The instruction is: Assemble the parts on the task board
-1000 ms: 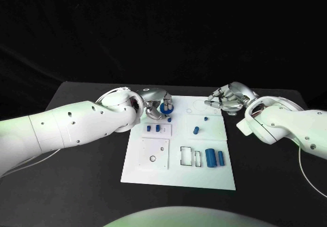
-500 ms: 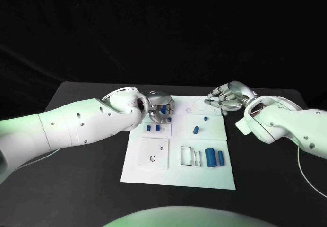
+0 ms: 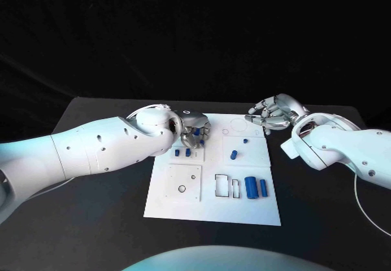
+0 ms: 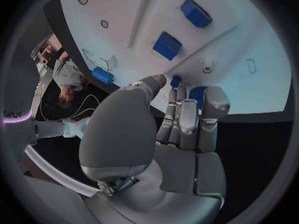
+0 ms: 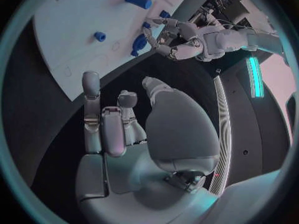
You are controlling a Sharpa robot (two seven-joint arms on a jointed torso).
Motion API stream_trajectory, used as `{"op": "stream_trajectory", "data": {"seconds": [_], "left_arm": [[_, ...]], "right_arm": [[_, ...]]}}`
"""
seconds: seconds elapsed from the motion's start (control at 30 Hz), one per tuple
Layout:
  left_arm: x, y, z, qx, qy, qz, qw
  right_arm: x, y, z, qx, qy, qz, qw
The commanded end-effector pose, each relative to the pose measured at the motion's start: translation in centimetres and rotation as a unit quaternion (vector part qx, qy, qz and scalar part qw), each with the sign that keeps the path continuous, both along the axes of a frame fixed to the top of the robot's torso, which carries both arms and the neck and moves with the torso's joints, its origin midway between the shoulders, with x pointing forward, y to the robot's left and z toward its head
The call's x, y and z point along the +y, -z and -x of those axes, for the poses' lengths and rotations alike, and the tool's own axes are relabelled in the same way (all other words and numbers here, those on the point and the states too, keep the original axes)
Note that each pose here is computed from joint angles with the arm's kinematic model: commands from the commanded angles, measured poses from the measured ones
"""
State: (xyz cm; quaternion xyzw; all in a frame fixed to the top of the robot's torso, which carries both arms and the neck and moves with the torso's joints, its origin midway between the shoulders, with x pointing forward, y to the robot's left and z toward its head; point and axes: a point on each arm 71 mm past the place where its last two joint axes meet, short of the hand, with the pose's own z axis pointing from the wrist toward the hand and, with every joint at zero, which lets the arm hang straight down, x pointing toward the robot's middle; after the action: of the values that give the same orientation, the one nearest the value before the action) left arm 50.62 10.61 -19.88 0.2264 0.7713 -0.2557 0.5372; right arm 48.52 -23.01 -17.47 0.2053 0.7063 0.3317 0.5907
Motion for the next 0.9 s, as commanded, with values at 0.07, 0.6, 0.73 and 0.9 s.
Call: {"op": "stream_trajectory", "data": {"seconds": [0.07, 0.6, 0.73, 0.9], "left_arm": [[0.04, 0.22, -0.17, 0.006, -0.012, -0.024, 1.0], [-0.28, 0.17, -0.45, 0.007, -0.015, -0.024, 1.0], [-0.44, 0.22, -0.47, 0.01, -0.014, -0.023, 1.0], [-0.6, 0.28, -0.42, 0.015, -0.012, -0.023, 1.0]], "right_arm": [[0.06, -0.11, 0.01, -0.007, 0.001, -0.001, 1.0], [0.19, -0.09, -0.05, -0.007, -0.001, -0.001, 1.0], [0.2, -0.08, -0.06, -0.006, -0.002, -0.001, 1.0], [0.16, -0.08, -0.05, -0.006, -0.001, -0.001, 1.0]]}}
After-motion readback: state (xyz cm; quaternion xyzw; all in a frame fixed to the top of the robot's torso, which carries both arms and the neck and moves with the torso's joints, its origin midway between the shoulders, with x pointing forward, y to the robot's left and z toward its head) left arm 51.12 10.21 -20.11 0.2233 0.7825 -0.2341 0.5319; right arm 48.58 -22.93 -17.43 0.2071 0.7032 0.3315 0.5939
